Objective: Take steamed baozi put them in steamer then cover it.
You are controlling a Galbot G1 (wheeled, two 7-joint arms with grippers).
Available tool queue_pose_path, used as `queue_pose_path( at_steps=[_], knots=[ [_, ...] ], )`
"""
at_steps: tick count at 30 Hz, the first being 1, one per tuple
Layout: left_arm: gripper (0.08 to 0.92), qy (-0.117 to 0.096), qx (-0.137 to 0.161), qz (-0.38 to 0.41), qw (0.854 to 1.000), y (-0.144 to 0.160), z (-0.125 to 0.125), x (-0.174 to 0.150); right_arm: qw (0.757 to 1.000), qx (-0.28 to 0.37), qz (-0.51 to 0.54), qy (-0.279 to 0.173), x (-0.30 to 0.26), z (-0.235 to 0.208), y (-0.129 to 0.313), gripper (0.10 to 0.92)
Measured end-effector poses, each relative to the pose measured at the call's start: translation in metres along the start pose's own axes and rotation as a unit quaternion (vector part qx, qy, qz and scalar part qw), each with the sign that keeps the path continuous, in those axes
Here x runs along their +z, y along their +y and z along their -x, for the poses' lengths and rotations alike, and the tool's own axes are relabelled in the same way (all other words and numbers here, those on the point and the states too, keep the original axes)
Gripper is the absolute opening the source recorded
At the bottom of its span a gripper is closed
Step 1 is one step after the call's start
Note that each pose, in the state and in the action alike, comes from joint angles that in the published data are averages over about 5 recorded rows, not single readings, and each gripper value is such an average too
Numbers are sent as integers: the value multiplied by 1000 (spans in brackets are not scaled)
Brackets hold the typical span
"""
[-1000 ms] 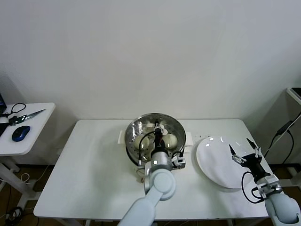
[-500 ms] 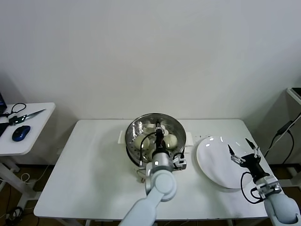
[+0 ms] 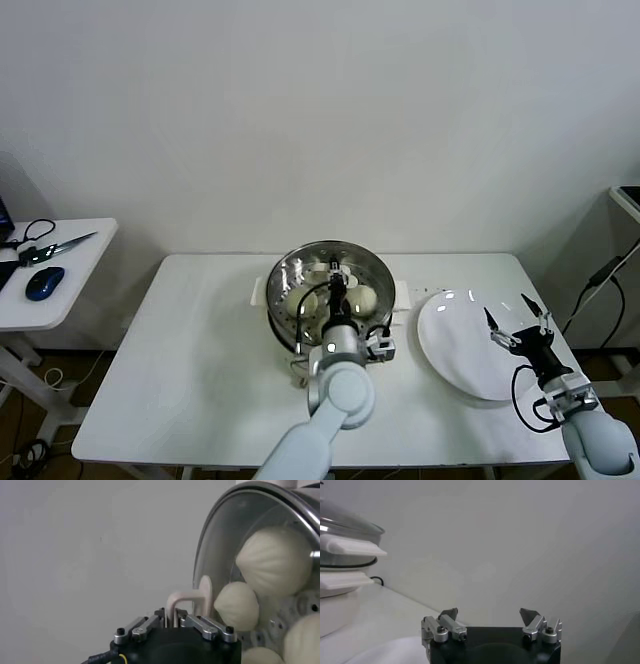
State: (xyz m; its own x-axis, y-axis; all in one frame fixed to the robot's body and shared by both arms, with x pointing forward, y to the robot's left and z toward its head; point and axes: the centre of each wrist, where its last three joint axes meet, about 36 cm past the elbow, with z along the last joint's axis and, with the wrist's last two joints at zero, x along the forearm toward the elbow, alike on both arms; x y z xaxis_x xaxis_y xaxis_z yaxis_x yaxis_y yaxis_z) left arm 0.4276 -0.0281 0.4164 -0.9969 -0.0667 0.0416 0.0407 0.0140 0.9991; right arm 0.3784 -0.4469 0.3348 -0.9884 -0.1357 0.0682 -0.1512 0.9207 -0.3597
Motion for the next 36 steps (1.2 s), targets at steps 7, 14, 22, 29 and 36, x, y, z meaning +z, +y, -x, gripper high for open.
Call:
queue_pose_path(
  at_steps=[7,14,22,29,36],
  knots=[
    [445,-2,0,-7,1000,5,-7,7,1000,-1,2,3,-2,2,0,823],
    [653,-8,-2,-17,1000,13,-17,21,1000,-2,2,12,-7,3,0,823],
    [815,-15,3,-33,999,21,-35,44,1000,-4,-1,31,-15,7,0,823],
    [823,-16,-7,-61,998,32,-49,71,999,-7,7,41,-21,6,2,823],
    [823,-5,-18,-122,992,47,-60,112,998,-9,20,53,-19,2,8,823]
  ],
)
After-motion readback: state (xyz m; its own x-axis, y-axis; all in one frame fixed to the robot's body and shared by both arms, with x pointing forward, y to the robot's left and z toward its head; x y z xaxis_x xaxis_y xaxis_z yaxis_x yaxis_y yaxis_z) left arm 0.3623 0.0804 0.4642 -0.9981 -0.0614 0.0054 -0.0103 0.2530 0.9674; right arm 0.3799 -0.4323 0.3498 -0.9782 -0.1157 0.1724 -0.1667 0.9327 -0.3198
